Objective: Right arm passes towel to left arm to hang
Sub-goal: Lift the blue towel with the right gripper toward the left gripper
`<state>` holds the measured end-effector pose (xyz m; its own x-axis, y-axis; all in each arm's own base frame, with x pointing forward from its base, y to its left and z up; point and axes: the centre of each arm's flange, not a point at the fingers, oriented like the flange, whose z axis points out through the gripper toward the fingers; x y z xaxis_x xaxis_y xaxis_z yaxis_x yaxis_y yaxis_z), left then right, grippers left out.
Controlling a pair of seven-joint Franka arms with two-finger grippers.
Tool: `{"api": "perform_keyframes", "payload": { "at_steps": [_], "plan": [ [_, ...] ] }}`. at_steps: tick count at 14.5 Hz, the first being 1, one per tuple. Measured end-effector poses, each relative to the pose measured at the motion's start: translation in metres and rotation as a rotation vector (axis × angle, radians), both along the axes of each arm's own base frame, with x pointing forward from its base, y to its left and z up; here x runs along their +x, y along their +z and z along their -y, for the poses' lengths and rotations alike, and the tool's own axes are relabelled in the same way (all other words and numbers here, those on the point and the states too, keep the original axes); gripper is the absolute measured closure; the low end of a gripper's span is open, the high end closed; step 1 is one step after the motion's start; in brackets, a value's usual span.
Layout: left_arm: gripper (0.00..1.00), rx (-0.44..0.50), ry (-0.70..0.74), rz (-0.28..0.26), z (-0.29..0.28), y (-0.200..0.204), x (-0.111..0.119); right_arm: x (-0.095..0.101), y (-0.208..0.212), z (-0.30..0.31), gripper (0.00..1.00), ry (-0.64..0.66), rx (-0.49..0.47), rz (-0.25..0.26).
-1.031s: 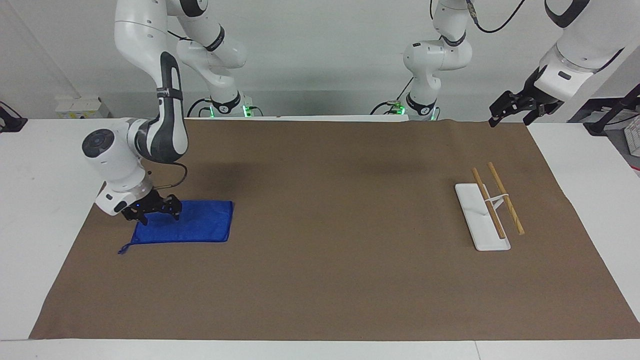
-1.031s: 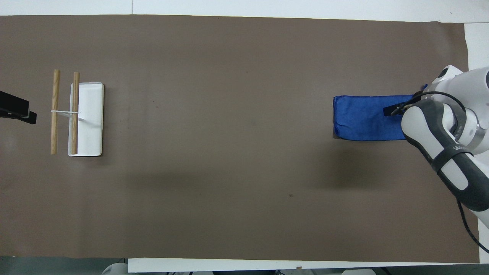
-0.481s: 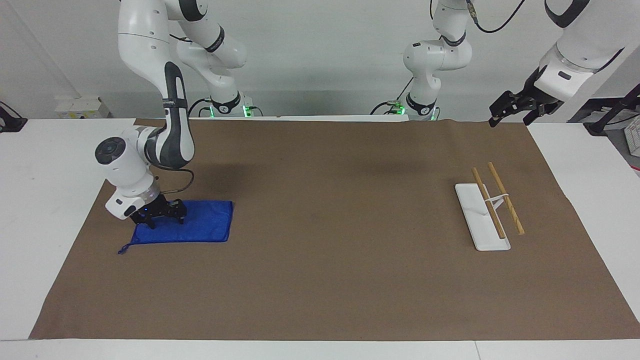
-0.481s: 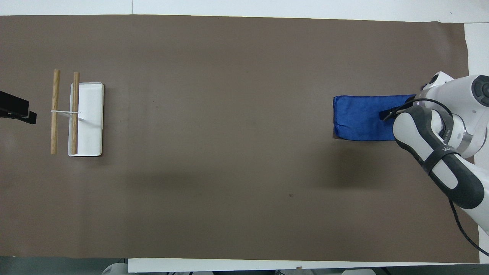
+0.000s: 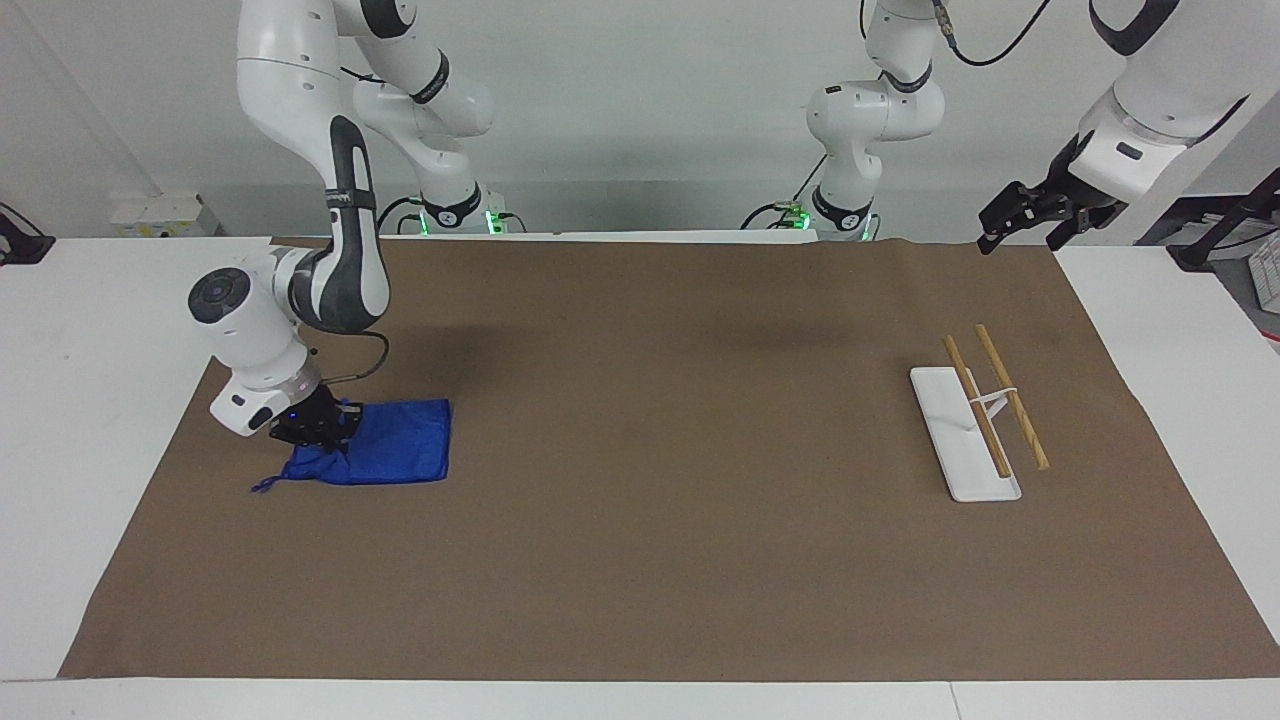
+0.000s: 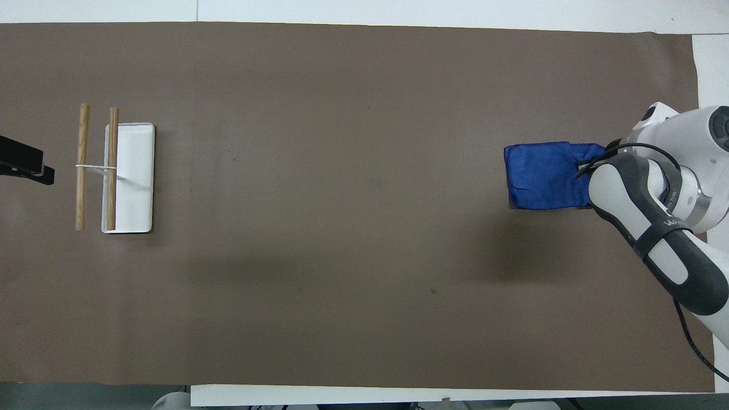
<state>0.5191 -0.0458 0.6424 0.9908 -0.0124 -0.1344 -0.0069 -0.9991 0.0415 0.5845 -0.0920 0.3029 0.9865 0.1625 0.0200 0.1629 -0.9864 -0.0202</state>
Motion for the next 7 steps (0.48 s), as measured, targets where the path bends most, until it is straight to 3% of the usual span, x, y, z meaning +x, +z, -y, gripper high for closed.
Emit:
{"api": "perform_keyframes", "payload": {
  "at_steps": [4,7],
  "plan": [
    [0.00,0.007,0.068,-0.002,-0.011,0.000,0.001,0.008,0.043,-0.029,0.94,-0.109,0.030,-0.083],
    [0.00,0.019,0.419,0.026,-0.033,-0.001,0.009,0.013,0.085,-0.101,0.94,-0.276,0.044,-0.141]
  ]
}}
